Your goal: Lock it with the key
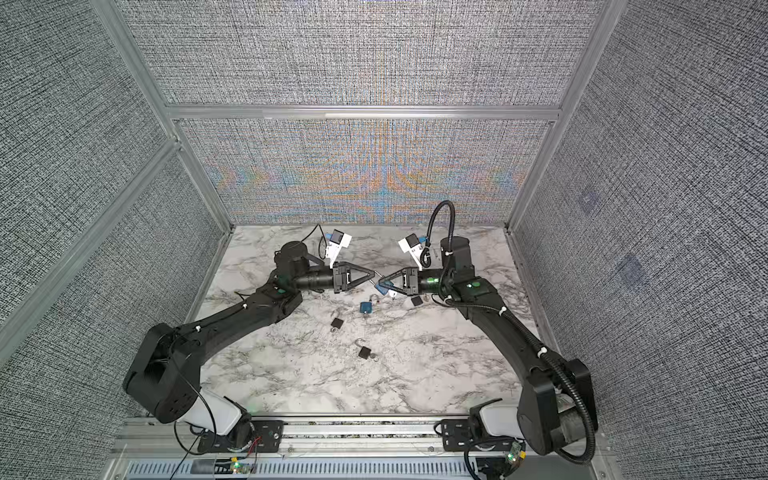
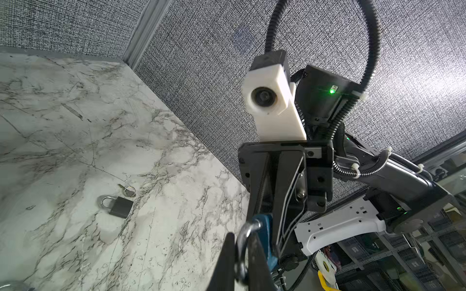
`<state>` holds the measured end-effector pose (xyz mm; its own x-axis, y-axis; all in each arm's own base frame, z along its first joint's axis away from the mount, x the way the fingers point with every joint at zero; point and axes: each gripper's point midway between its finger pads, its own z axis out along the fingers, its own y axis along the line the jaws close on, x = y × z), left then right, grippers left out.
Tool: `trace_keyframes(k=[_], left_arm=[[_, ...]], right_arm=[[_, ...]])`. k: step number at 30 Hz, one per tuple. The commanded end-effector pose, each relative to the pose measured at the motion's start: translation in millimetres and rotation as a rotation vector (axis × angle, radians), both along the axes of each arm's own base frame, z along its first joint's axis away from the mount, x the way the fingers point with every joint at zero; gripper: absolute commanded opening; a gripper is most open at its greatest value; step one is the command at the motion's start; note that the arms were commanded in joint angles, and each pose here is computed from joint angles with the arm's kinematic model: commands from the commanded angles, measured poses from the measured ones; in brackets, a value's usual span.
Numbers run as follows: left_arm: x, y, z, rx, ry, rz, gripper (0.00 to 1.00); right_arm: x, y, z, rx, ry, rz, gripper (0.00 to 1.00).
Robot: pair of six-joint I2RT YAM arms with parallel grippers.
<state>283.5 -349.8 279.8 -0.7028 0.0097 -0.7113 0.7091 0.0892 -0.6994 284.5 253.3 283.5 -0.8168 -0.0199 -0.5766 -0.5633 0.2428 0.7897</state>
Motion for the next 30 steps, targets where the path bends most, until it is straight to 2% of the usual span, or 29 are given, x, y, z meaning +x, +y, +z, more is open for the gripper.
trace_keyframes(k=[1,30], left_arm=[[-20,-6,-9,0.018,0.025,-0.082,0.00],[-30,-13,-15,0.025,0.046,-0.110,0.00]], right_arm=[[5,6,24,0.048,-0.109,0.006,0.00],[9,7,26,0.049,-0.116,-0.001,0.00]])
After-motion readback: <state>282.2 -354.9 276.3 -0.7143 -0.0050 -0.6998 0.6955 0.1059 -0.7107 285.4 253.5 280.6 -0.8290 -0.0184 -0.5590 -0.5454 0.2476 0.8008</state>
